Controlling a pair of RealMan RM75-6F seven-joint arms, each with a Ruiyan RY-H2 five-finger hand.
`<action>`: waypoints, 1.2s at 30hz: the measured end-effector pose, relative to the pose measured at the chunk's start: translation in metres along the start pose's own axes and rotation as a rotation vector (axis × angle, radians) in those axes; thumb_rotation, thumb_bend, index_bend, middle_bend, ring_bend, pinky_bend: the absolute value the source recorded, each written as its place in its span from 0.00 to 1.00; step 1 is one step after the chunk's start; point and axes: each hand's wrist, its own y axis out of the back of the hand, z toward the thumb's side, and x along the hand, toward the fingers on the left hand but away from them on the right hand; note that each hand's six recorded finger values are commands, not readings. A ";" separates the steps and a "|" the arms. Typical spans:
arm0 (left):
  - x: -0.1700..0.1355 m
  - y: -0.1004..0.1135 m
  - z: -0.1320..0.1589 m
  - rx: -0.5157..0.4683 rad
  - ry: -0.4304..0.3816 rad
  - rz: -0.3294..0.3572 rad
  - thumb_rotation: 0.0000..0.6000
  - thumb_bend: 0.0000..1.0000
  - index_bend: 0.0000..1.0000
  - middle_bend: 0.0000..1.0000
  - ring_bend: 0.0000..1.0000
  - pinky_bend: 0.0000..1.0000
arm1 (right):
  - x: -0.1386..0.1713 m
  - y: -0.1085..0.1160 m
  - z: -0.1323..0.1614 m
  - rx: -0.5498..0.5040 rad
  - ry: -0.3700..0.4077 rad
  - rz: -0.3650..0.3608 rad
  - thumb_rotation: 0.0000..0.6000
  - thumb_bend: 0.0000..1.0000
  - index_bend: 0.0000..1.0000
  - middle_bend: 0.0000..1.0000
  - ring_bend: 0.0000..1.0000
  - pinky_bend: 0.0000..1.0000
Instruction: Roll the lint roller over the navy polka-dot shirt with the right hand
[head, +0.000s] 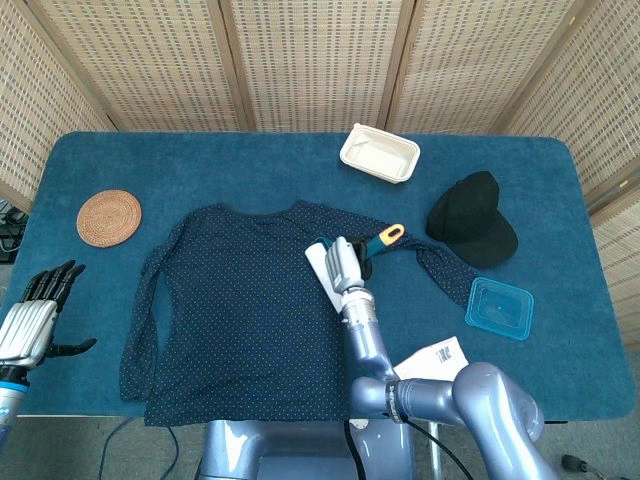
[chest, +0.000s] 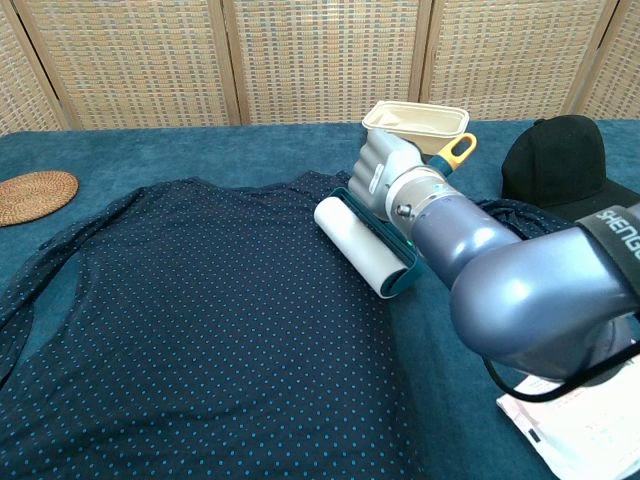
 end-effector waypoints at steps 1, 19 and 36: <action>0.000 0.000 0.000 0.000 0.001 0.000 1.00 0.00 0.00 0.00 0.00 0.00 | 0.002 0.005 0.004 0.003 0.008 -0.010 1.00 0.87 0.73 1.00 1.00 1.00; 0.001 0.000 -0.003 -0.001 0.006 0.000 1.00 0.00 0.00 0.00 0.00 0.00 | 0.030 0.059 0.042 0.026 0.096 -0.138 1.00 0.87 0.73 1.00 1.00 1.00; 0.000 -0.001 -0.001 0.006 0.003 0.000 1.00 0.00 0.00 0.00 0.00 0.00 | 0.005 -0.004 -0.013 0.200 -0.073 -0.018 1.00 0.86 0.72 1.00 1.00 1.00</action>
